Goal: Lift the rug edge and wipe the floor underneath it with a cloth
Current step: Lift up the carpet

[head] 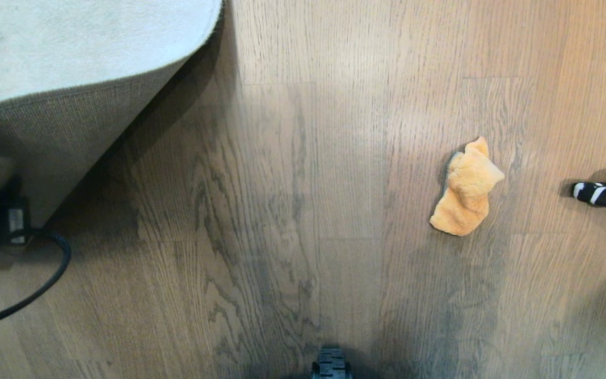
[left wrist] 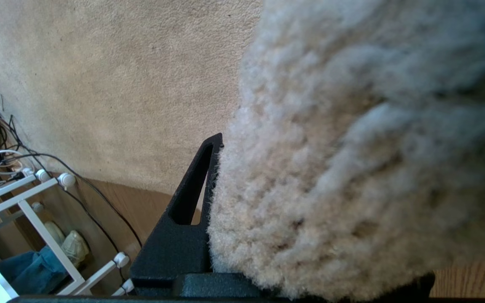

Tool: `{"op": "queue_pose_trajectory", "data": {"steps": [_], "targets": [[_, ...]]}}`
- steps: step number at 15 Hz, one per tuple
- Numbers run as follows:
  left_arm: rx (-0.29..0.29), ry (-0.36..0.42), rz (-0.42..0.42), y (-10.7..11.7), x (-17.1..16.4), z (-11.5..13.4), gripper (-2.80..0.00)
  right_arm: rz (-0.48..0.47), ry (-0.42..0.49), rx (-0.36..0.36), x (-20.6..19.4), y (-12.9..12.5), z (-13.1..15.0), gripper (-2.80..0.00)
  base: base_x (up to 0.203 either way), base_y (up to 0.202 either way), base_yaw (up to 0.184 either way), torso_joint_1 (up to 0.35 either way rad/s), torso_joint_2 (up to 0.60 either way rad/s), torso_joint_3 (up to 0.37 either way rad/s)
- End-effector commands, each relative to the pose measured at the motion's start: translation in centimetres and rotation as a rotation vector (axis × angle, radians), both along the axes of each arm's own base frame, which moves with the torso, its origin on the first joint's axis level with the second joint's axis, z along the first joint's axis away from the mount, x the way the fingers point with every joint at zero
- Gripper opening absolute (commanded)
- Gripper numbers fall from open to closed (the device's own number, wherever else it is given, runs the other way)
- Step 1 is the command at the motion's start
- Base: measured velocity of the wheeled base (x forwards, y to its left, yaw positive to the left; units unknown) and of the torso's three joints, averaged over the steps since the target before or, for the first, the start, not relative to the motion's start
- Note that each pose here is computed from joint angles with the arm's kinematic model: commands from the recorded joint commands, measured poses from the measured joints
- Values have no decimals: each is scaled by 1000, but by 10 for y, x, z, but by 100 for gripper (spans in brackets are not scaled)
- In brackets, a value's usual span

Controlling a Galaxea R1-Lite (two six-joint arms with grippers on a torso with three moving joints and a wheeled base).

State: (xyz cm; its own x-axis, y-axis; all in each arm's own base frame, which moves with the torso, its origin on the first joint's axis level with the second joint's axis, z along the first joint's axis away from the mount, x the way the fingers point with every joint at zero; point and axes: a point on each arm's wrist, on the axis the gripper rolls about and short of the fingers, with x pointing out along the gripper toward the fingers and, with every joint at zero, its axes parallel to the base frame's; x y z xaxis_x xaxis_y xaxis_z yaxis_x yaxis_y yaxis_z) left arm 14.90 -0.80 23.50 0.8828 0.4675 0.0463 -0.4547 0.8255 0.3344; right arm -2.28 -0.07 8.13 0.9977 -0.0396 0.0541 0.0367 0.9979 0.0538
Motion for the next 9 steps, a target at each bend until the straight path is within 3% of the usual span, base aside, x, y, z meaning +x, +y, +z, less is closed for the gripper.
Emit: {"op": "queue_pose_trajectory", "data": {"steps": [1, 9], "targets": [[-1, -16, 3, 1, -5, 1, -280, 0, -1, 0, 0, 0, 0, -280, 0, 0, 0, 0, 0, 0], [-1, -23, 32, 2, -14, -2, -280, 0, -1, 0, 0, 0, 0, -280, 0, 0, 0, 0, 0, 0]]}}
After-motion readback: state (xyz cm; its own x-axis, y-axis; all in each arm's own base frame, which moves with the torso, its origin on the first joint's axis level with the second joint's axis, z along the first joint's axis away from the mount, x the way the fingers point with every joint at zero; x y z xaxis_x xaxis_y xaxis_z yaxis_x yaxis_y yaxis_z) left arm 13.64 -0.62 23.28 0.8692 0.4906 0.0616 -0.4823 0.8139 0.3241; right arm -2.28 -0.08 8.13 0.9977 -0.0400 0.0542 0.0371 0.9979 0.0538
